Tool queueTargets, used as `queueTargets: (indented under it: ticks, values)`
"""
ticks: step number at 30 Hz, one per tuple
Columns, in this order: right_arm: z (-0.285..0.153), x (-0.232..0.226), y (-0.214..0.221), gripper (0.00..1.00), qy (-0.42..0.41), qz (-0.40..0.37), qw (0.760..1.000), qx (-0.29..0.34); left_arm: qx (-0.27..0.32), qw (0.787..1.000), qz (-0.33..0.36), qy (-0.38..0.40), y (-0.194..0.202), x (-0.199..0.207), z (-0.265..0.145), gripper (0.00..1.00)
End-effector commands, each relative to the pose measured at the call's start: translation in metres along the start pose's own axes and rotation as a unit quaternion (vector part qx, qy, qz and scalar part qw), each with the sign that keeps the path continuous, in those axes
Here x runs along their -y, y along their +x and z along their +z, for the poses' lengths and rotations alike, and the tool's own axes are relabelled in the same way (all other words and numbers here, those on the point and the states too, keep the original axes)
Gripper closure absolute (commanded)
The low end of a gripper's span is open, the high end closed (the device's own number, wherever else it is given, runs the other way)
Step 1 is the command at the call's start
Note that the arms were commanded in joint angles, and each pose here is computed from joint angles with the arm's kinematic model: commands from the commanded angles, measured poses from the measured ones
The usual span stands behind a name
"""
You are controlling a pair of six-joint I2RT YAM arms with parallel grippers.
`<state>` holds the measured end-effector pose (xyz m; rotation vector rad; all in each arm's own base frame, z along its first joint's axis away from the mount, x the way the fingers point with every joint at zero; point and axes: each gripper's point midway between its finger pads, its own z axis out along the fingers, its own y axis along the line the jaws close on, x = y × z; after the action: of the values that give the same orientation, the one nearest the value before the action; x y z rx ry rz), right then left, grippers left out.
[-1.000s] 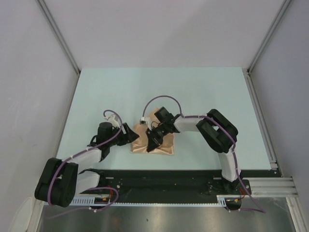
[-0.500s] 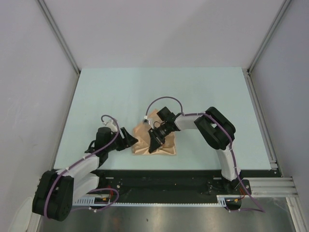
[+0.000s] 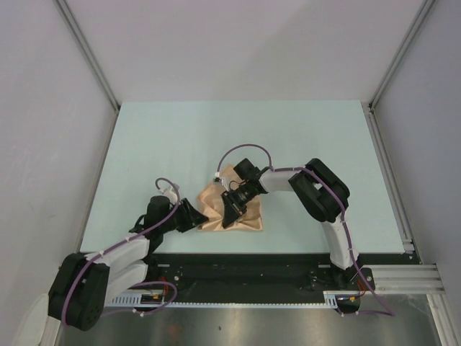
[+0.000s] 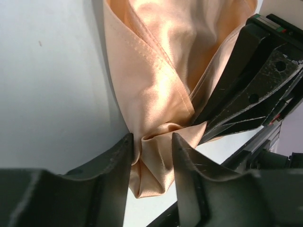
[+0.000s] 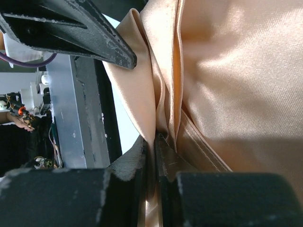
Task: Fold the napkin, place the utensils inside, and roll it up
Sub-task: Roll the napkin with the utensil
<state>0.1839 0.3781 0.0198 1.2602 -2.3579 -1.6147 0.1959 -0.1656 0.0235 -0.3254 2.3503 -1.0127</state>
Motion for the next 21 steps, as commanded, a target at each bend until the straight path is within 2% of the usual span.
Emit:
queueTargets:
  ticks: [1,4,7,10,11,13,17,20,21]
  values:
    - [0.002,0.029,0.030,0.88,0.057,0.050,0.996,-0.039,-0.043,0.997,-0.027,-0.058,0.033,-0.031,-0.006,0.61]
    - [0.001,0.029,0.029,0.88,0.061,0.051,0.996,-0.037,-0.035,0.997,-0.023,-0.066,0.028,-0.032,-0.006,0.66]
    - [-0.002,0.027,0.025,0.83,0.068,0.047,0.996,-0.033,-0.024,0.997,-0.014,-0.069,0.021,-0.031,-0.004,0.81]
    - [-0.009,0.020,0.015,0.71,0.082,0.033,0.996,-0.021,-0.029,0.997,-0.004,-0.075,0.017,-0.031,-0.002,0.97]
    - [-0.012,0.017,0.011,0.62,0.088,0.028,0.996,-0.017,-0.031,0.996,0.003,-0.080,0.017,-0.032,-0.002,1.00]
    - [-0.022,0.007,-0.001,0.51,0.105,0.012,0.994,-0.001,-0.038,0.996,0.008,-0.085,0.016,-0.033,0.000,1.00]
    - [-0.042,-0.010,-0.025,0.42,0.148,-0.030,0.988,0.037,-0.042,0.995,0.014,-0.088,0.014,-0.033,0.001,1.00]
    - [-0.048,-0.027,-0.037,0.36,0.202,-0.096,0.972,0.068,-0.044,0.995,0.016,-0.090,0.013,-0.032,0.002,1.00]
    - [-0.050,-0.017,-0.029,0.35,0.247,-0.103,0.961,0.068,-0.044,0.995,0.018,-0.091,0.013,-0.033,0.003,1.00]
